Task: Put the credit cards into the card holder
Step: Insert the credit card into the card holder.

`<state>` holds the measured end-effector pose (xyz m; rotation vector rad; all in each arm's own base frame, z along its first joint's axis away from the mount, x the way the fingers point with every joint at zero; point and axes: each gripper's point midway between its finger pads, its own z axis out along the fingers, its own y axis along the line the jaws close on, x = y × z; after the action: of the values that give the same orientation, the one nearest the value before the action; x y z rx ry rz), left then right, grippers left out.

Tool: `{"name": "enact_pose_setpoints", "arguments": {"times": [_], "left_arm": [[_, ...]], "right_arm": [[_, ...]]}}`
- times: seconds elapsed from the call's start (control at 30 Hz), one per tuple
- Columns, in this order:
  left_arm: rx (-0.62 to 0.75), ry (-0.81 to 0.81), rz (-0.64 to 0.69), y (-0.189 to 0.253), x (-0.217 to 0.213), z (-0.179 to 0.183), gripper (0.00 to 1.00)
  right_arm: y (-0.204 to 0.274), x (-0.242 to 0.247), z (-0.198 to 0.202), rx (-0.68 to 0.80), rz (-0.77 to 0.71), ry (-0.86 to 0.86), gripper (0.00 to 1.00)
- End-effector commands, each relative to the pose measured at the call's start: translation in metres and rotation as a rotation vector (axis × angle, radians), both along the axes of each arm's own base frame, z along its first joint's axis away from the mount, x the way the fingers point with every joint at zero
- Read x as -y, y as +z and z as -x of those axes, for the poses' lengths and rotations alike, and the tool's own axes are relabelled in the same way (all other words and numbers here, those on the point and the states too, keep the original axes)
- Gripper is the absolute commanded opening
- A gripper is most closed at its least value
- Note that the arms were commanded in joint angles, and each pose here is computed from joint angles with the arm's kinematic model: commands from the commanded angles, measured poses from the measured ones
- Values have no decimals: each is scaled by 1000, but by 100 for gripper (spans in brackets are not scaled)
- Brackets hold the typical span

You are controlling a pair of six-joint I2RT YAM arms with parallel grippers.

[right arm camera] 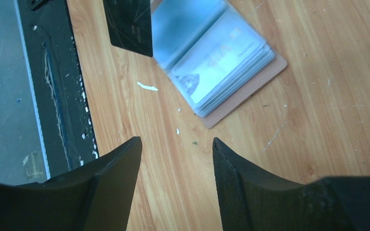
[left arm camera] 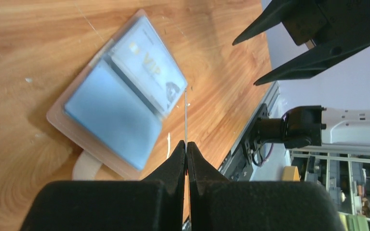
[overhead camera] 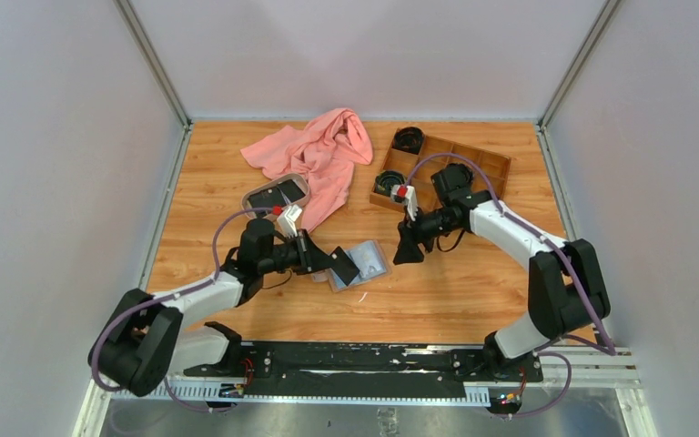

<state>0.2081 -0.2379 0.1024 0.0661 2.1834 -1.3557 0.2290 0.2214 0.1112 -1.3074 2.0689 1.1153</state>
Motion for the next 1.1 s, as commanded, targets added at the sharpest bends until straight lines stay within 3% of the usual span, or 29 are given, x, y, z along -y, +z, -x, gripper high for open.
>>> {"name": "enact_pose_setpoints", "arguments": {"times": [0.0,0.6,1.07], "left_arm": [[23,-38,23,6,8,-17,0],[-57,-36,-18,-27,0,-22,0],[-101,-56,6,-37,5,-22,0]], "right_arm": [[-10,-12,-18,-41,30,-79,58],[-52,-32,-41,-140,187,-213,51],[-64,-39,-33,-220,189,-209,48]]}}
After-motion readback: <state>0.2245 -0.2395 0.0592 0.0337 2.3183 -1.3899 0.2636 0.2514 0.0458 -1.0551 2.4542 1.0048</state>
